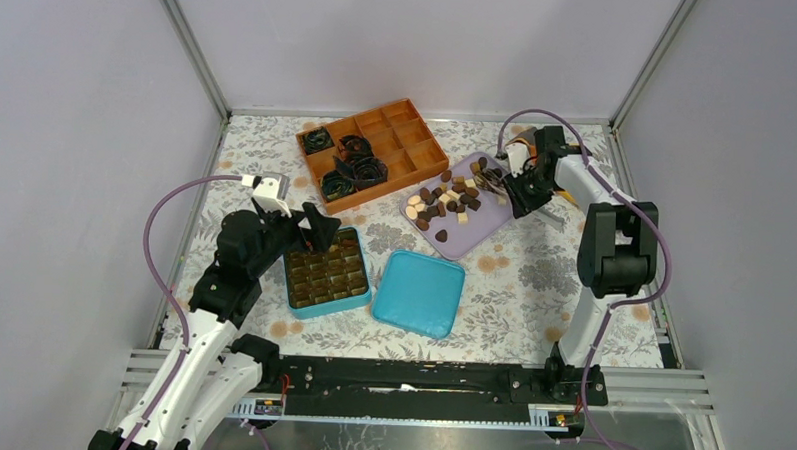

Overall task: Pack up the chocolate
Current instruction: Pick up the fake chocolate from the plate.

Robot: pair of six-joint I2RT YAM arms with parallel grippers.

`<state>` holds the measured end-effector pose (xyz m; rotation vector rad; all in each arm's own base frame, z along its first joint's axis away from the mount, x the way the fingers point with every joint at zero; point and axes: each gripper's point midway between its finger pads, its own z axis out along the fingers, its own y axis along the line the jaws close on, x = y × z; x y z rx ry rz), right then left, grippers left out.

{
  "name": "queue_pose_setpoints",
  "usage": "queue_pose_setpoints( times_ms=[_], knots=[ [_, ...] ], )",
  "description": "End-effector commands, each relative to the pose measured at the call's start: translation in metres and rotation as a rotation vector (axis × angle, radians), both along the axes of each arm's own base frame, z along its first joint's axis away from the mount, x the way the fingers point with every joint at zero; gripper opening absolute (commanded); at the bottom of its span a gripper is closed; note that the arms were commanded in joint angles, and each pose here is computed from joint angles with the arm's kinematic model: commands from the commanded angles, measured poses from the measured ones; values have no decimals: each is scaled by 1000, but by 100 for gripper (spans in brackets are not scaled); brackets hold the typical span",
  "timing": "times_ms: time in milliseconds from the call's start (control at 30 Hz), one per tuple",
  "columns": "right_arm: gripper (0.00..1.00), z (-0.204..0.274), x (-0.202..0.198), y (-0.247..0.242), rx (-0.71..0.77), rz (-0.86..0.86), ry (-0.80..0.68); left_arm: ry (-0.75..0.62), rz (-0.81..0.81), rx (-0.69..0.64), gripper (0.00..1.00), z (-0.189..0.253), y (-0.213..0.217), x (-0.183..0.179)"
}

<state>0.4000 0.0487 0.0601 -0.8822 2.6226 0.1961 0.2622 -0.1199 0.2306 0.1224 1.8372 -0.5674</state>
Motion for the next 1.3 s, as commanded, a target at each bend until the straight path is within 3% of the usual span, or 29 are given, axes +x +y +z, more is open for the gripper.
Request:
queue_pose_setpoints(
  times_ms=[0,100,300,400,800,1267],
  knots=[
    [42,10,8,9,20,33,-21,-60,-23,-15,99,13,-5,3],
    [38,15,8,10,27,36,-30,-61,-22,-16,99,14,-5,3],
    [8,32,5,11,41,35,-76,-60,-21,-13,99,13,-5,3],
    [0,40,1,13,53,37,-94,-59,-22,-13,99,13,-5,3],
    [0,69,-22,13,103,33,-182,-59,-21,-13,99,13,-5,3],
    [0,103,-44,40,261,107,-248,-65,-21,-15,99,15,-5,3]
  ],
)
